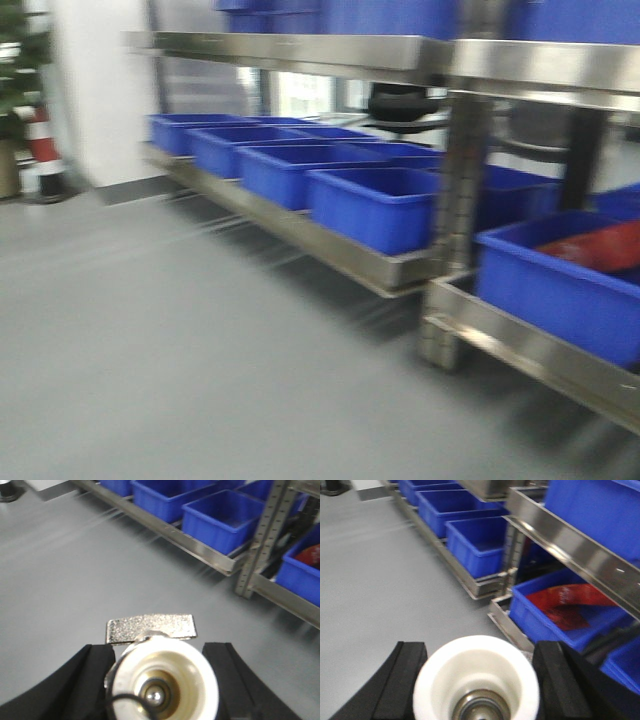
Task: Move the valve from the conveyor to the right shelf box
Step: 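Drive the base toward the steel shelf of blue bins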
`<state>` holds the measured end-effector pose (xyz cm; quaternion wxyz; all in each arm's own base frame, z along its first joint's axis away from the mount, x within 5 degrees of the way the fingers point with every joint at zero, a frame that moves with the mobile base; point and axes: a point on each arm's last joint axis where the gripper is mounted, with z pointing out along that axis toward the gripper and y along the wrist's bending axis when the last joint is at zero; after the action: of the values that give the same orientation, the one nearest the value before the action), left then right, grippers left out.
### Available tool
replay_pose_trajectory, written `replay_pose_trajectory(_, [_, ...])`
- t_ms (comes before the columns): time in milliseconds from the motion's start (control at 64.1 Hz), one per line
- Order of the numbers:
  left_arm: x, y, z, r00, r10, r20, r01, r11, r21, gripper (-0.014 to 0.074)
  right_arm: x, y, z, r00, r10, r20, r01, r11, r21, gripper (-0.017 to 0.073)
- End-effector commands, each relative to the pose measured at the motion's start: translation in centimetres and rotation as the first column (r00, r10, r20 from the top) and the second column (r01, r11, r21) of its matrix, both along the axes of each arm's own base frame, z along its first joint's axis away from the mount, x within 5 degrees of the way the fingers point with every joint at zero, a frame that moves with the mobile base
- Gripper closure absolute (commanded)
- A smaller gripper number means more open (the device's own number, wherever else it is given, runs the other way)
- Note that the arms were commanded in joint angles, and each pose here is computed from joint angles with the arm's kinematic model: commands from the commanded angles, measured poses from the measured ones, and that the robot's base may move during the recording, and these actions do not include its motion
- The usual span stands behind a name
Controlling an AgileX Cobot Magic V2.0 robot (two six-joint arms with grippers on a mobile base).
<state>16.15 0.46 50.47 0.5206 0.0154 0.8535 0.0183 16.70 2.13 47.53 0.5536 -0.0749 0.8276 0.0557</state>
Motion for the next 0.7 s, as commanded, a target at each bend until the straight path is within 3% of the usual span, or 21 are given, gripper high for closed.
replay_pose_trajectory(0, [-0.23, -0.15, 0.84, 0.997, -0.006, 0.073, 0.007, 1.0, -0.012, 0.0704, -0.27, -0.18, 1.18, 0.996, -0.015, 0.092, 0.015, 1.0, 0.003, 0.0713])
replay_pose_trajectory(687, [-0.23, -0.15, 0.84, 0.997, -0.006, 0.073, 0.007, 1.0, -0.012, 0.0704, -0.27, -0.18, 1.18, 0.996, -0.015, 0.092, 0.015, 1.0, 0.003, 0.0713])
